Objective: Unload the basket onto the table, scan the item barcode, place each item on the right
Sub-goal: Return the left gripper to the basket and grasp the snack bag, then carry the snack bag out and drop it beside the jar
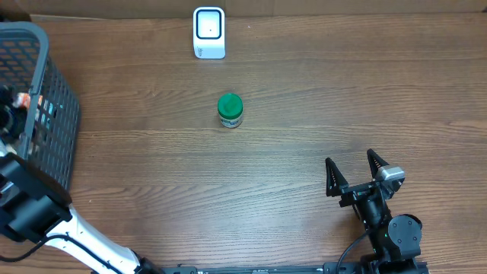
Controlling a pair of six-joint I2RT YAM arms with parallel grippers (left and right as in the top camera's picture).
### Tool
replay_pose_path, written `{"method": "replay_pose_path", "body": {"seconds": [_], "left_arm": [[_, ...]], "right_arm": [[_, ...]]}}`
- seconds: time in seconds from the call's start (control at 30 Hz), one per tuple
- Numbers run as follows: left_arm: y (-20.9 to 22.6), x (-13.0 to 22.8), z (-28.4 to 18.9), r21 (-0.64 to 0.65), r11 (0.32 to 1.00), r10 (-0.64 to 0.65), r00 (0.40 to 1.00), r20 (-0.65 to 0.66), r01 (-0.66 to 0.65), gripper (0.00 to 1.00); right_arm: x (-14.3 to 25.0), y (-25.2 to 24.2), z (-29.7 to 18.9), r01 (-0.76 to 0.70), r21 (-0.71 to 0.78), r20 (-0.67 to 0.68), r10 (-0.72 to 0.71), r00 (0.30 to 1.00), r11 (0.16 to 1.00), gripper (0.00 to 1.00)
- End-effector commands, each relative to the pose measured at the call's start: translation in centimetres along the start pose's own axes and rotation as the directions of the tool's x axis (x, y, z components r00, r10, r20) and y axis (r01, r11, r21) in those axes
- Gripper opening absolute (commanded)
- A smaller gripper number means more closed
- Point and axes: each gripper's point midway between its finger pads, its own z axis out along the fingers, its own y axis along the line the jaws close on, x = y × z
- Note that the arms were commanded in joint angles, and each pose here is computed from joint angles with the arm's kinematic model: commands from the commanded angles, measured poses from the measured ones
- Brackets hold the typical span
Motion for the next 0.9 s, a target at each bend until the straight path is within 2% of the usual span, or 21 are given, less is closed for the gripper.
{"method": "replay_pose_path", "body": {"seconds": [0.0, 0.07, 0.13, 0.23, 0.4, 0.5, 0.63, 0.7, 0.87], "left_arm": [[-1.1, -3.8, -6.3, 0.050, 0.993, -0.112, 0.978, 0.174, 0.105, 0.20], [-1.9, -5.3, -9.7, 0.092, 0.988, -0.144, 0.954, 0.263, 0.124, 0.15], [-2.8, -6.5, -13.2, 0.146, 0.978, -0.194, 0.916, 0.352, 0.152, 0.15], [-4.9, -7.6, -20.6, 0.257, 0.955, -0.265, 0.823, 0.503, 0.150, 0.17], [-8.1, -6.4, -28.8, 0.360, 0.931, -0.294, 0.721, 0.627, 0.066, 0.17], [-10.5, -4.8, -32.2, 0.410, 0.912, -0.310, 0.692, 0.652, 0.022, 0.17], [-15.0, -2.0, -35.0, 0.440, 0.895, -0.270, 0.702, 0.659, -0.069, 0.16], [-18.3, -0.4, -35.2, 0.457, 0.880, -0.222, 0.739, 0.636, -0.129, 0.11], [-23.8, 1.7, -33.0, 0.465, 0.862, -0.101, 0.832, 0.545, -0.200, 0.10]], "right_arm": [[0.3, 0.0, 0.0, -0.003, -0.004, 0.000, 0.003, 1.000, 1.000, 1.00], [0.3, 0.0, 0.0, -0.003, -0.004, 0.000, 0.003, 1.000, 1.000, 1.00], [0.3, 0.0, 0.0, -0.003, -0.004, 0.000, 0.003, 1.000, 1.000, 1.00], [0.3, 0.0, 0.0, -0.003, -0.004, 0.000, 0.003, 1.000, 1.000, 1.00], [0.3, 0.0, 0.0, -0.003, -0.004, 0.000, 0.003, 1.000, 1.000, 1.00], [0.3, 0.0, 0.0, -0.003, -0.004, 0.000, 0.003, 1.000, 1.000, 1.00], [0.3, 0.0, 0.0, -0.003, -0.004, 0.000, 0.003, 1.000, 1.000, 1.00], [0.3, 0.0, 0.0, -0.003, -0.004, 0.000, 0.003, 1.000, 1.000, 1.00], [0.3, 0.0, 0.0, -0.003, -0.004, 0.000, 0.003, 1.000, 1.000, 1.00]]}}
